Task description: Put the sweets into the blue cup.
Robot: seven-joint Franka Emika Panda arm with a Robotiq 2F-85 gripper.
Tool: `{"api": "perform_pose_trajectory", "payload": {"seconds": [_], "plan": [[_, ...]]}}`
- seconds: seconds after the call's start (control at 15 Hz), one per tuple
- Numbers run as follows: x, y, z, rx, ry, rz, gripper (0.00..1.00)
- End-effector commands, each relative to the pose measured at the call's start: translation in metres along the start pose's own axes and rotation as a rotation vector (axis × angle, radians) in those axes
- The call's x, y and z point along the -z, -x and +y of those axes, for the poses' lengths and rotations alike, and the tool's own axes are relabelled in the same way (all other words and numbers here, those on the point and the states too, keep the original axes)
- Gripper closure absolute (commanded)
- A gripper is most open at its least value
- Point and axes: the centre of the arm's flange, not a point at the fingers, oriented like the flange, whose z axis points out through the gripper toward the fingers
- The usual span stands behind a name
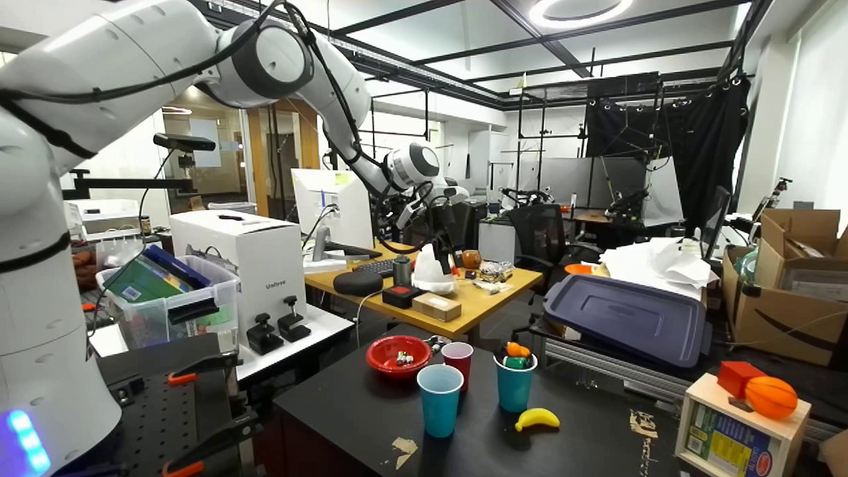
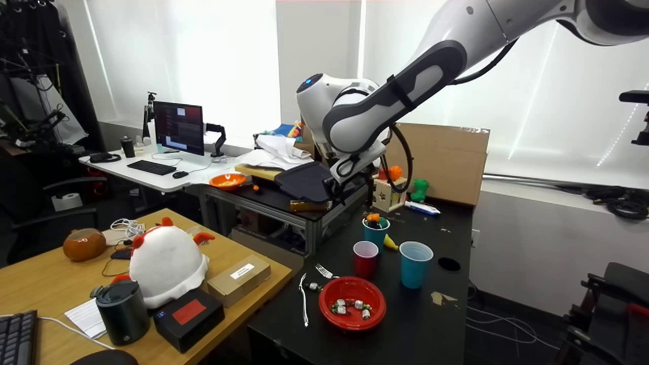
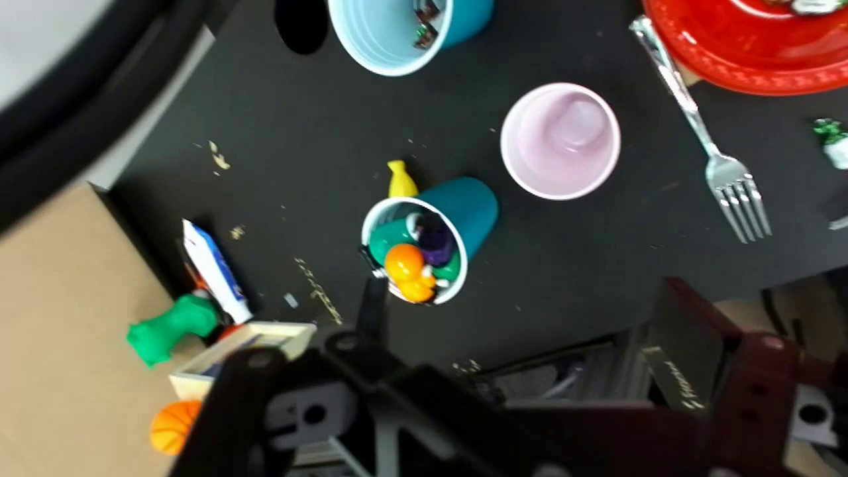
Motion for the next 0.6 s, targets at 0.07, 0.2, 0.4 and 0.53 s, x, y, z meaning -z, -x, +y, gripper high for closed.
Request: {"api": "perform_pose_trajectory", "payload": {"seconds": [0.07, 0.2, 0.4, 0.53], "plan": [[0.017, -0.004, -0.003, 0.166, -0.194, 0.055, 0.00], [0.020, -0.006, -0.006, 0.244, -0.271, 0.072, 0.00], [0.018, -0.010, -0.018, 0.241, -0.266, 0.075, 0.00], [0.018, -0.011, -0.017, 0.259, -0.279, 0.073, 0.00]]}}
